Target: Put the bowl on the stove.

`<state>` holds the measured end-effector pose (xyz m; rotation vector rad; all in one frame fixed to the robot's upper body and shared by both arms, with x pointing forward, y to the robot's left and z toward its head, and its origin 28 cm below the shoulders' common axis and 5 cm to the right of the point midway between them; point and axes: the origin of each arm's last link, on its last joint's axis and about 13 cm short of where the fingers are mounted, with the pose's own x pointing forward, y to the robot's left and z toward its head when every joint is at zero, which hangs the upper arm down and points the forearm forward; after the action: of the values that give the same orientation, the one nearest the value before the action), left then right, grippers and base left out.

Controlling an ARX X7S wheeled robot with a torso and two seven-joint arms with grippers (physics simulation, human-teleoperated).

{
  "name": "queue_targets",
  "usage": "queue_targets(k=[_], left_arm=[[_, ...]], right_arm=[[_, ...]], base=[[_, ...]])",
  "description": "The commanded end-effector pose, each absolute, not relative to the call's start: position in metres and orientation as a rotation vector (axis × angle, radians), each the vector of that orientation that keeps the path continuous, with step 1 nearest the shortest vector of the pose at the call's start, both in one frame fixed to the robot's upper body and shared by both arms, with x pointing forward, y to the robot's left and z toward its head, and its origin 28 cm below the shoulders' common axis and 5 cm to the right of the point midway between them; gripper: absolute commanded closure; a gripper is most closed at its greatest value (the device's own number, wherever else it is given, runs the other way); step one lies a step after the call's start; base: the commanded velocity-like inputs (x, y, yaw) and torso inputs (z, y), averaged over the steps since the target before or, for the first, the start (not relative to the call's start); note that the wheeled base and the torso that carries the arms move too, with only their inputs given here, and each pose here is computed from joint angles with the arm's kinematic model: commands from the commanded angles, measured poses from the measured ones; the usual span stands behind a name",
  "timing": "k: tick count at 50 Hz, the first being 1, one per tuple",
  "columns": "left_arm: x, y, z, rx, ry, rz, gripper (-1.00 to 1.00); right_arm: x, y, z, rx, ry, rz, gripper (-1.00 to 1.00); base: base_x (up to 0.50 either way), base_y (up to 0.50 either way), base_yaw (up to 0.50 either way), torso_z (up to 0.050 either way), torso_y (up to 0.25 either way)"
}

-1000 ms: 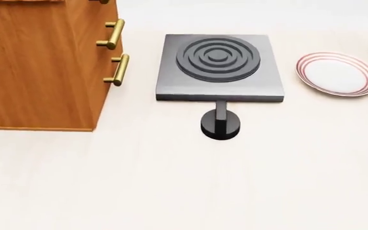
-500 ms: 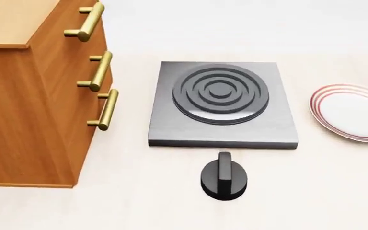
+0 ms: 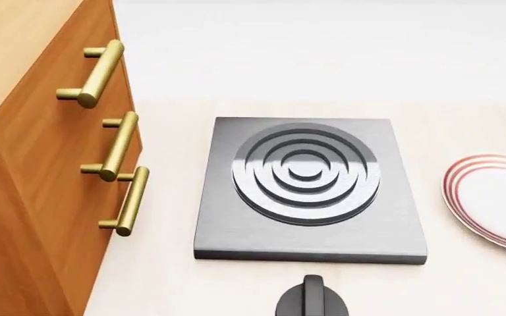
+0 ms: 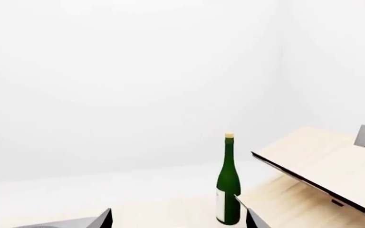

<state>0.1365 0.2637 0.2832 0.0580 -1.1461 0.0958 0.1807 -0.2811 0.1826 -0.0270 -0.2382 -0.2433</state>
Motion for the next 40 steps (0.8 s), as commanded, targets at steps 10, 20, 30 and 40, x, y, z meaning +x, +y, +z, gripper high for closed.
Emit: queue_targets(k=[10,20,30,40], left_arm=[[0.138,0.264,0.281,0.058,-1.142,0.097,-1.00],[0.140,0.264,0.277,0.048,-1.131,0.102,-1.00],[0.140,0.265,0.278,0.050,-1.131,0.112,-1.00],[0.140,0.265,0.278,0.056,-1.127,0.109,-1.00]], right_arm=[[0.192,-0.274,0.176,-0.039,-0.189,-0.229,-1.00],[0.202,-0.280,0.201,-0.036,-0.103,-0.120,-1.00],[0.175,-0.311,0.215,-0.044,0.129,0.058,-1.00],[0.136,-0.330,0.210,-0.074,0.413,0.128,-1.00]], base=[[0.13,0.00,0.00,0.000,0.000],[0.00,0.00,0.00,0.000,0.000],[0.00,0.00,0.00,0.000,0.000],[0.00,0.00,0.00,0.000,0.000]])
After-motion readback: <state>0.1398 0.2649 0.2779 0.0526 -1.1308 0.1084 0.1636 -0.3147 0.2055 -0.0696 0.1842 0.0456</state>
